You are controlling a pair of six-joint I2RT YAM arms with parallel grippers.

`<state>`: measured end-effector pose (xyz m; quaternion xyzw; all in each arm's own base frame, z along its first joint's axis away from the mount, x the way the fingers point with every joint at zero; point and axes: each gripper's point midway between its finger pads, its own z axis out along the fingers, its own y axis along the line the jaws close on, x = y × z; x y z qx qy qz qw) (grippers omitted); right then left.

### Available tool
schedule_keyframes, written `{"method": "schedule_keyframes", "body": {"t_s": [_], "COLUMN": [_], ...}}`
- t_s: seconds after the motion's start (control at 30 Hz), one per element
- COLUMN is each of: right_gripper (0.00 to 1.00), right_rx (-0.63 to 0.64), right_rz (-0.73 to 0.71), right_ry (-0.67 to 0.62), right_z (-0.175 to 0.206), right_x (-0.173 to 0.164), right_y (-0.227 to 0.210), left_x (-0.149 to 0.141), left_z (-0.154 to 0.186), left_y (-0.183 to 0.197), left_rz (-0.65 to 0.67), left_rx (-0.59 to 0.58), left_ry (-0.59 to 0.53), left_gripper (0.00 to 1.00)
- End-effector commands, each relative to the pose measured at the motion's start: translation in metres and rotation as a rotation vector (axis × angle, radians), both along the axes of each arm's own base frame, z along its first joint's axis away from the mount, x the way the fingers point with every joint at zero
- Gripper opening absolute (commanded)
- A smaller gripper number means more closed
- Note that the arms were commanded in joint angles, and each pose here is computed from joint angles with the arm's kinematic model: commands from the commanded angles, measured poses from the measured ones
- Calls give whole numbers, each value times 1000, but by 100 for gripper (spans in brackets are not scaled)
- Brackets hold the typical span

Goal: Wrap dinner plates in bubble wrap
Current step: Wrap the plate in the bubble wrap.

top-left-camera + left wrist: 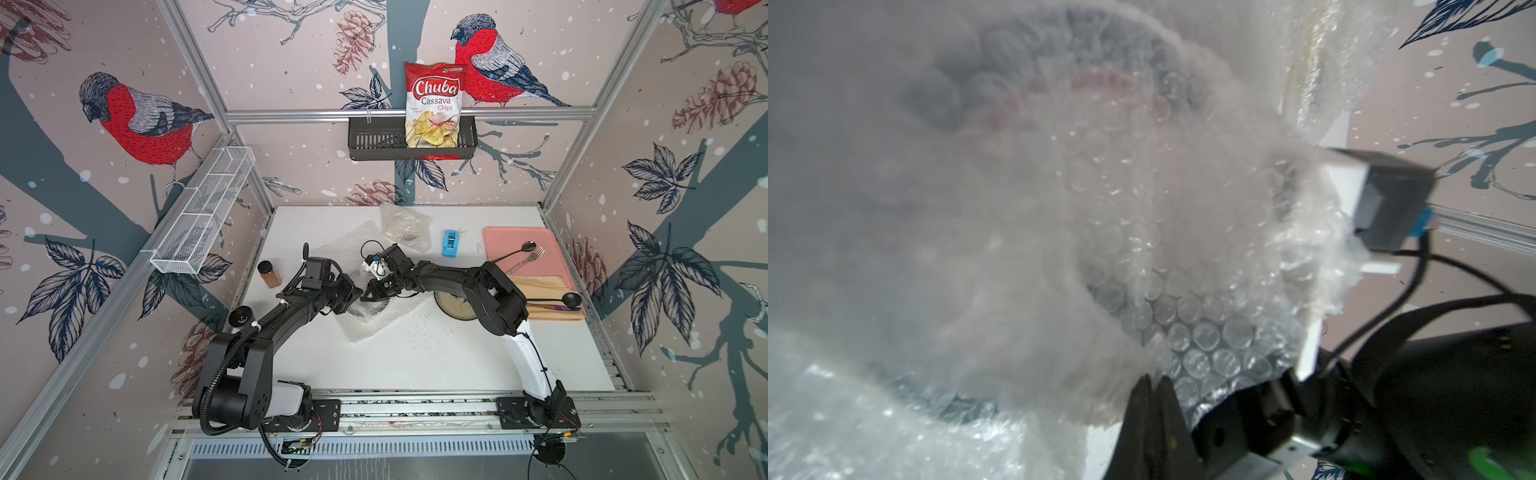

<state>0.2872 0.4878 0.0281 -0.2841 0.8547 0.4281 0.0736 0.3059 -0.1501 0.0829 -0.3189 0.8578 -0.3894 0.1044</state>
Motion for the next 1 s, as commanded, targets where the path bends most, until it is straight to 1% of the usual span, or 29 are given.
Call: {"method": "schedule_keyframes", "body": {"t_s": [0.0, 0.2, 0.33, 0.4, 0.53, 0.7, 0.8, 0.87, 0.9, 0.97], "right_gripper": [18, 20, 24, 24, 24, 24, 25, 25, 25, 25], "right_rx": [-140, -160, -117, -104, -139, -136, -128, -131, -132, -200], "right_rz": [-70, -85, -107, -122, -179, -210, -209, -174, -144, -91], "right_ry": [16, 9, 10, 11, -23, -60, -112, -174, -215, -348], "right_z": [-32, -26, -4, 7, 24, 56, 79, 90, 95, 98], "right_x": [4, 5, 8, 10, 21, 28, 34, 39, 41, 54], "right_y": [-19, -24, -27, -30, -45, -67, -80, -82, -82, -89], "left_x": [-13, -31, -47, -51, -58, -56, -53, -51, -50, -49], "left_z": [-16, -58, -79, -87, -97, -98, -97, -95, -94, -94], "left_y": [-9, 3, 9, 12, 13, 14, 14, 13, 13, 14], "left_rz": [-33, -42, -34, -26, -32, -38, -44, -48, -48, -50], "left_rx": [-9, 80, 111, 118, 127, 132, 138, 140, 141, 149], "left_ry": [45, 139, 195, 214, 236, 234, 230, 223, 219, 211], "left_gripper": [0, 0, 0, 0, 0, 0, 0, 0, 0, 0]}}
